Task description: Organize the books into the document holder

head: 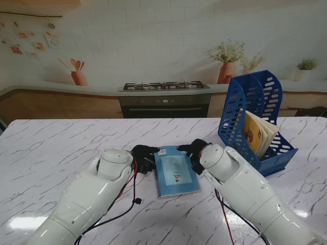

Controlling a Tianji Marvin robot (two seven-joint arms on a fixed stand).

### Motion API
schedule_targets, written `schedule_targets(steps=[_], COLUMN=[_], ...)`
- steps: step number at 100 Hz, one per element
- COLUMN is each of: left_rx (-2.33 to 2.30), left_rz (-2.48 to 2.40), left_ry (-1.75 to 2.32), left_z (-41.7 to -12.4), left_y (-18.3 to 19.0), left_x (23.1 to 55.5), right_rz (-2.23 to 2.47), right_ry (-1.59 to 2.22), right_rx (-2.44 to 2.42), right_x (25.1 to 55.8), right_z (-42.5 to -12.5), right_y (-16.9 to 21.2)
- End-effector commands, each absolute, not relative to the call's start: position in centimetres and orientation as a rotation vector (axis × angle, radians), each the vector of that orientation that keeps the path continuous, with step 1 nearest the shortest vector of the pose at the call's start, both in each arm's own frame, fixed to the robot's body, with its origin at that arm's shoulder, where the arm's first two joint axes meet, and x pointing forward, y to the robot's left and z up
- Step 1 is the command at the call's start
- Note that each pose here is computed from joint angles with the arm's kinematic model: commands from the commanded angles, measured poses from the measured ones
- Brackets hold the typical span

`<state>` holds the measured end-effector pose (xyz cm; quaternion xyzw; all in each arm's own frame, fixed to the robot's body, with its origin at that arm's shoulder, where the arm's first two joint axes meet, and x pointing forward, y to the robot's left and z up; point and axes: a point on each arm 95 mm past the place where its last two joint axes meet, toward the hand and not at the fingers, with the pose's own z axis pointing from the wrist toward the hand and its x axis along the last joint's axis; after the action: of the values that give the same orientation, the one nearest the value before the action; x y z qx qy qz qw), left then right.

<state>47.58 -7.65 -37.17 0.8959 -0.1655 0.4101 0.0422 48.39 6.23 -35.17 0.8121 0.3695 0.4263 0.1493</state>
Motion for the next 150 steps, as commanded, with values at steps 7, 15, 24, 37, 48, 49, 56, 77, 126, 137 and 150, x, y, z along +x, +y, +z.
schedule_targets(steps=[7,15,24,37,48,49,56,77,126,137,150], left_rx=[2.679,2.657,2.643,2.634,2.633,2.633,2.635,2.581,2.379,2.341,2.289], left_rz=[1.196,1.206,1.214,1.242,1.283,1.285,1.311,1.428,1.683,1.721,1.757], left_ry=[-0.524,-0.546,-0.575,-0.634,-0.656,-0.655,-0.652,-0.686,-0.713,-0.733,-0.748], left_z=[-39.1,-39.1,-39.0,-39.0,-39.0,-39.0,-38.9,-38.0,-31.6,-30.4,-29.0], left_y=[-9.8,-9.9,-10.0,-10.2,-10.3,-10.3,-10.2,-9.8,-9.4,-9.1,-8.8], left_x=[46.1,46.1,46.2,46.3,46.5,46.5,46.6,46.3,45.1,44.9,44.6], right_rz=[1.144,1.145,1.146,1.152,1.16,1.161,1.175,1.272,1.559,1.633,1.699], right_ry=[1.114,1.107,1.101,1.095,1.093,1.093,1.104,1.088,0.983,0.957,1.008], right_rx=[2.425,2.43,2.433,2.432,2.432,2.431,2.407,2.353,2.052,1.988,1.894], right_x=[46.2,46.2,46.2,46.3,46.2,46.2,46.1,45.6,45.1,45.3,45.8], right_z=[-38.5,-38.5,-38.4,-38.3,-38.2,-38.1,-37.8,-35.6,-27.1,-25.5,-24.0], right_y=[7.4,7.3,7.3,7.2,7.1,7.0,6.8,6.2,2.9,2.3,1.6])
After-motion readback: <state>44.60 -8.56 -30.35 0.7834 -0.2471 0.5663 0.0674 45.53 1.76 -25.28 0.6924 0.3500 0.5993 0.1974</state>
